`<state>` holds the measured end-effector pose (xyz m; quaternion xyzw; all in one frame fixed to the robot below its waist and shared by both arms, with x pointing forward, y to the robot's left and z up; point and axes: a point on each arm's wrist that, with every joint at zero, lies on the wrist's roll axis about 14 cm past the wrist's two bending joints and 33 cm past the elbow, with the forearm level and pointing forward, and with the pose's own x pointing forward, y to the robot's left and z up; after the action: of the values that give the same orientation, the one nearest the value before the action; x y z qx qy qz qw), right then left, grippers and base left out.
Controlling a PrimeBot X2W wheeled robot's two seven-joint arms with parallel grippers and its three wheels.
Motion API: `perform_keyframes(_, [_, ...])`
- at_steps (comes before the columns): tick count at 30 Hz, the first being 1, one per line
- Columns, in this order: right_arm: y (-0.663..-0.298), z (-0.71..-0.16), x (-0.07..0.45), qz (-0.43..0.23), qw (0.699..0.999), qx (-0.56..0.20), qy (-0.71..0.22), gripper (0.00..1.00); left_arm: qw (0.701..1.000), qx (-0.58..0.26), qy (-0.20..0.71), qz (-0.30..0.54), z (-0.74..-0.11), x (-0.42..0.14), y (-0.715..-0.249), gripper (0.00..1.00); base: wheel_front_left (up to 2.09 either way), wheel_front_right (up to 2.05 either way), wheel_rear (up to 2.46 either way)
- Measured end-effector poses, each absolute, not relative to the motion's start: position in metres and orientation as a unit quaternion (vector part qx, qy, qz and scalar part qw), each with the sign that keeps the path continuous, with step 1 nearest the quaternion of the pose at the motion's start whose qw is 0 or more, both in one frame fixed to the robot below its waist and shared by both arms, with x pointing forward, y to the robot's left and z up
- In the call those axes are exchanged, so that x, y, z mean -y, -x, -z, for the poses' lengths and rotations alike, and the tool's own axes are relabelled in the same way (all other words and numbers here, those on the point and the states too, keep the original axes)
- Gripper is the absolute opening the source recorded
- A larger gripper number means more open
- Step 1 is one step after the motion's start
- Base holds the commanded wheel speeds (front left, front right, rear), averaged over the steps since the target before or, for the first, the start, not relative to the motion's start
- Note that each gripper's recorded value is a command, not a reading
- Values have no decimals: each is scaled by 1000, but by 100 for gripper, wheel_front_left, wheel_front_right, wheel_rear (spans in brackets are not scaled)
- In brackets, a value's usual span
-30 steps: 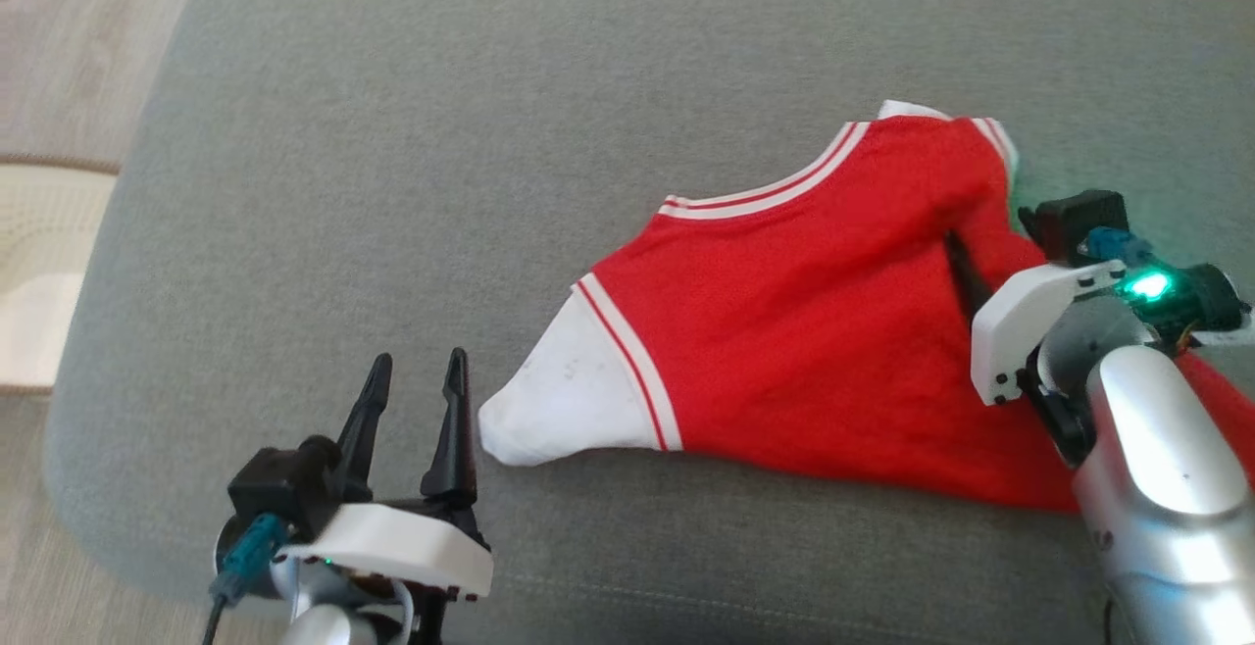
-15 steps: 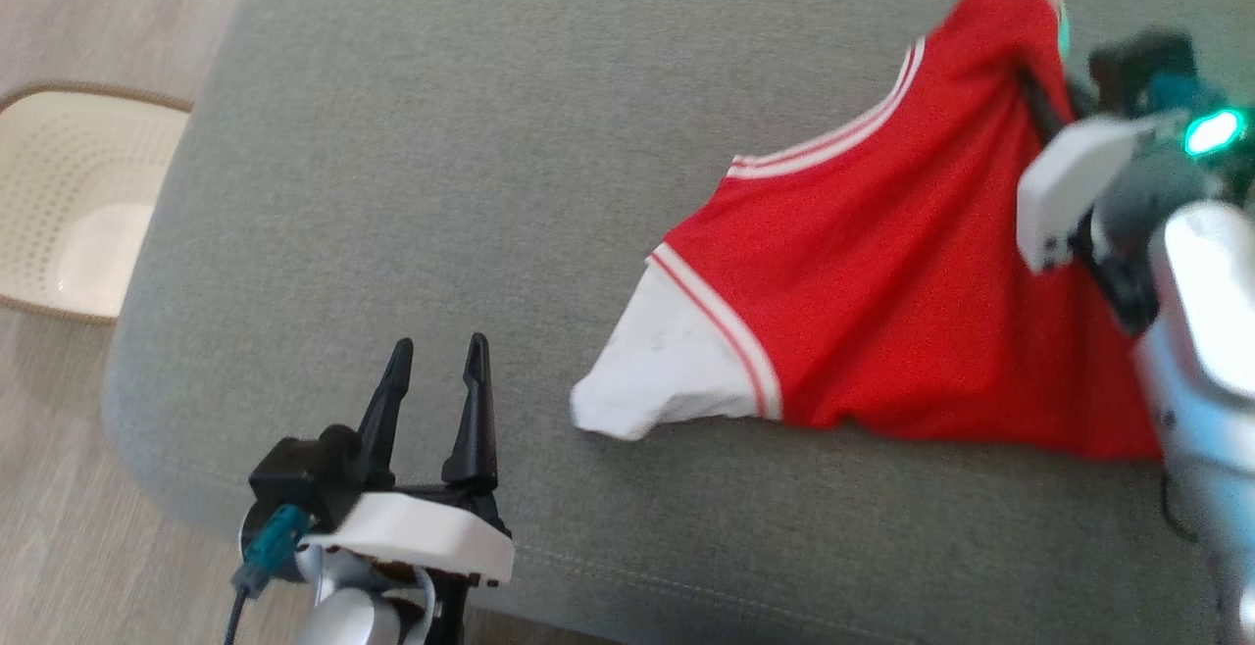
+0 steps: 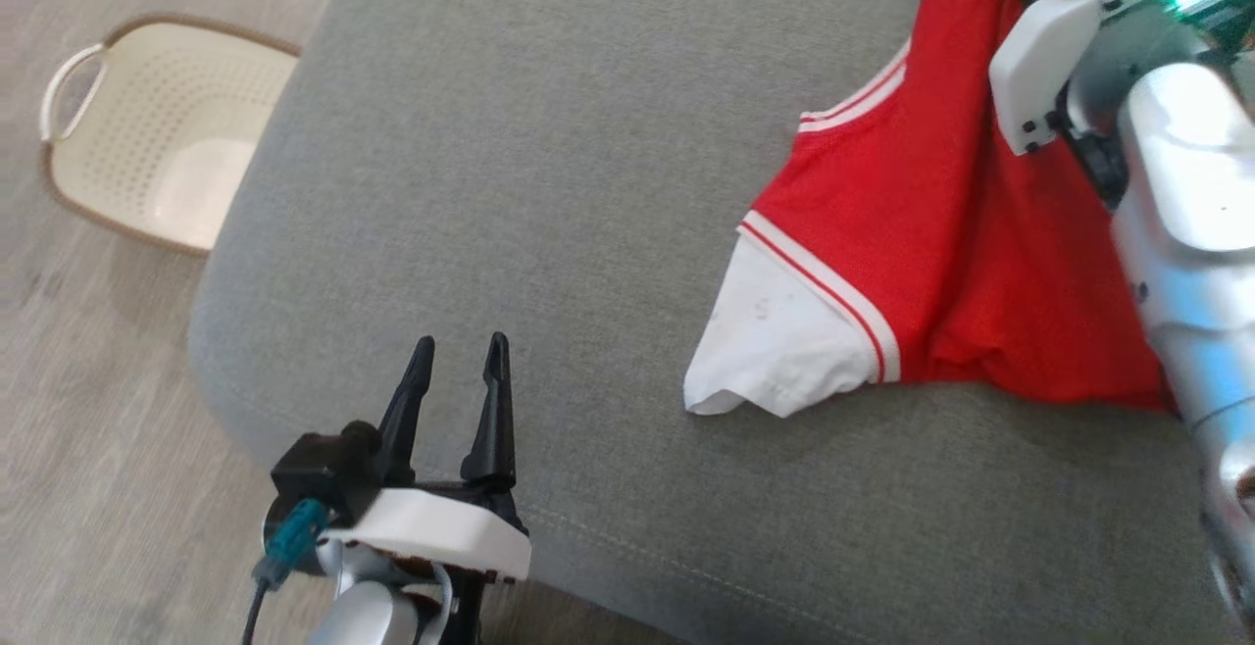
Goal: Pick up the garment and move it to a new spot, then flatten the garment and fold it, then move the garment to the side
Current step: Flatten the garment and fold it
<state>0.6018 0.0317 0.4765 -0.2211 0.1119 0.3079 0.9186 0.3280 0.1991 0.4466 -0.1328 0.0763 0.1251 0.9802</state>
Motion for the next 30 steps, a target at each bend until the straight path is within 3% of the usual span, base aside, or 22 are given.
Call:
perform_keyframes(1, [-601, -472, -36, -313, 917, -115, 221, 20, 980, -77, 133, -128, -446, -200, -327, 100, 0, 0, 0])
perform_keyframes(2, [-598, -468, -41, -318, 916, -117, 216, 47, 979, -78, 132, -131, -446, -202, -326, 100, 0, 0, 0])
perform_keyframes(3, [-596, -464, -45, -322, 916, -118, 209, 89, 979, -78, 133, -133, -445, -202, -325, 100, 0, 0, 0])
perform_keyframes(4, [-595, -462, -47, -324, 917, -115, 204, 100, 979, -78, 133, -134, -445, -203, -325, 100, 0, 0, 0])
perform_keyframes(17, [-592, -493, -2, -276, 950, -43, 137, 100, 984, -69, 139, -89, -449, -182, -343, 100, 0, 0, 0])
perform_keyframes(21, [-584, -501, 44, -222, 970, -29, 93, 100, 986, -61, 140, -63, -454, -171, -353, 100, 0, 0, 0])
perform_keyframes(30, [-509, -456, 141, -108, 992, -62, 30, 100, 989, -49, 138, 2, -463, -137, -371, 100, 0, 0, 0])
